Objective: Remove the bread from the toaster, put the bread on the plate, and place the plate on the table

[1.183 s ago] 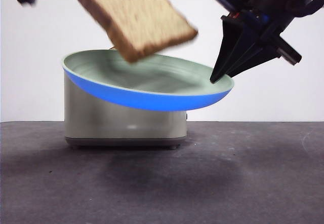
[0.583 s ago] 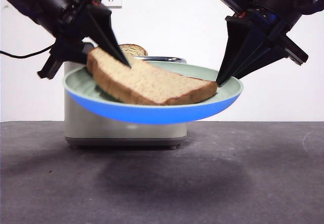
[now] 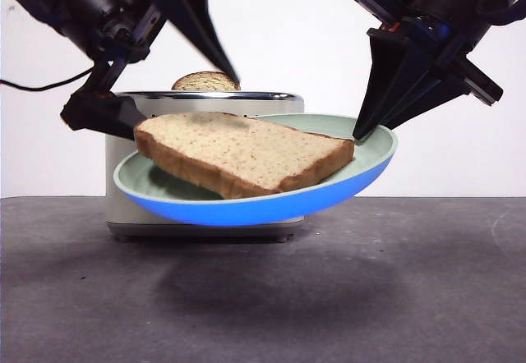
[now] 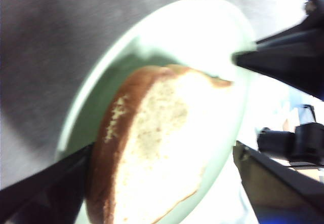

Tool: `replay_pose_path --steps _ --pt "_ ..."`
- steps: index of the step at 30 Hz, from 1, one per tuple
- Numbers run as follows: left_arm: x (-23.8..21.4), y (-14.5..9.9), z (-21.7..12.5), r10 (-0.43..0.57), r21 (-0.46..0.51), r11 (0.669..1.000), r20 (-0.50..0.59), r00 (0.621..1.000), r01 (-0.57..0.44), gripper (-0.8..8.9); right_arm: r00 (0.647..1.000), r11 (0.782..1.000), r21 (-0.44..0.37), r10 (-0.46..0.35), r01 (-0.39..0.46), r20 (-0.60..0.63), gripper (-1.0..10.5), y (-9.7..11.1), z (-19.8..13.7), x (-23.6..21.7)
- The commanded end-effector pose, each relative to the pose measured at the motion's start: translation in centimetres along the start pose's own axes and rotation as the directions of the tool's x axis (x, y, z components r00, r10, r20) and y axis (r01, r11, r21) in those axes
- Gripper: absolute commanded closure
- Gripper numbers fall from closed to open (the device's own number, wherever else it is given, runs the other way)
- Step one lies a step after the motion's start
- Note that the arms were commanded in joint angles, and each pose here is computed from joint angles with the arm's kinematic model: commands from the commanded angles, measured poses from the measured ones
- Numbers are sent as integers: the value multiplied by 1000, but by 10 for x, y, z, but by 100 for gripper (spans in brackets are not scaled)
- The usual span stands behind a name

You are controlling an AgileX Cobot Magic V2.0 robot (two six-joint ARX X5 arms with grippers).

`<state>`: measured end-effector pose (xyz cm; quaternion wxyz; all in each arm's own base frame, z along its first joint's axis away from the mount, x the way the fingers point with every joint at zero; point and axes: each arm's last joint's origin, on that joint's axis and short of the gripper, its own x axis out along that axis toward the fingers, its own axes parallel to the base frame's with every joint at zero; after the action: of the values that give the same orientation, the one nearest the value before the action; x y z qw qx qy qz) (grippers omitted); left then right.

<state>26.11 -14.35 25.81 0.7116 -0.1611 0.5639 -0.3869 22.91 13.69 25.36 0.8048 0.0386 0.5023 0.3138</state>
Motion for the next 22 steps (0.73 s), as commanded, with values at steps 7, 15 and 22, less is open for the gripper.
replay_pose_path --steps 7,15,22 --pt "-84 -76 9 -108 252 967 261 959 40 366 1000 998 55 -21 20 19 964 -22 3 -8" --pt "-127 -101 -24 -103 364 931 345 933 -32 366 992 979 162 -124 121 4 964 -71 -1 -27" --pt "-156 -115 -53 -60 403 903 461 885 -149 366 985 958 235 -147 165 -92 964 -109 -7 -13"
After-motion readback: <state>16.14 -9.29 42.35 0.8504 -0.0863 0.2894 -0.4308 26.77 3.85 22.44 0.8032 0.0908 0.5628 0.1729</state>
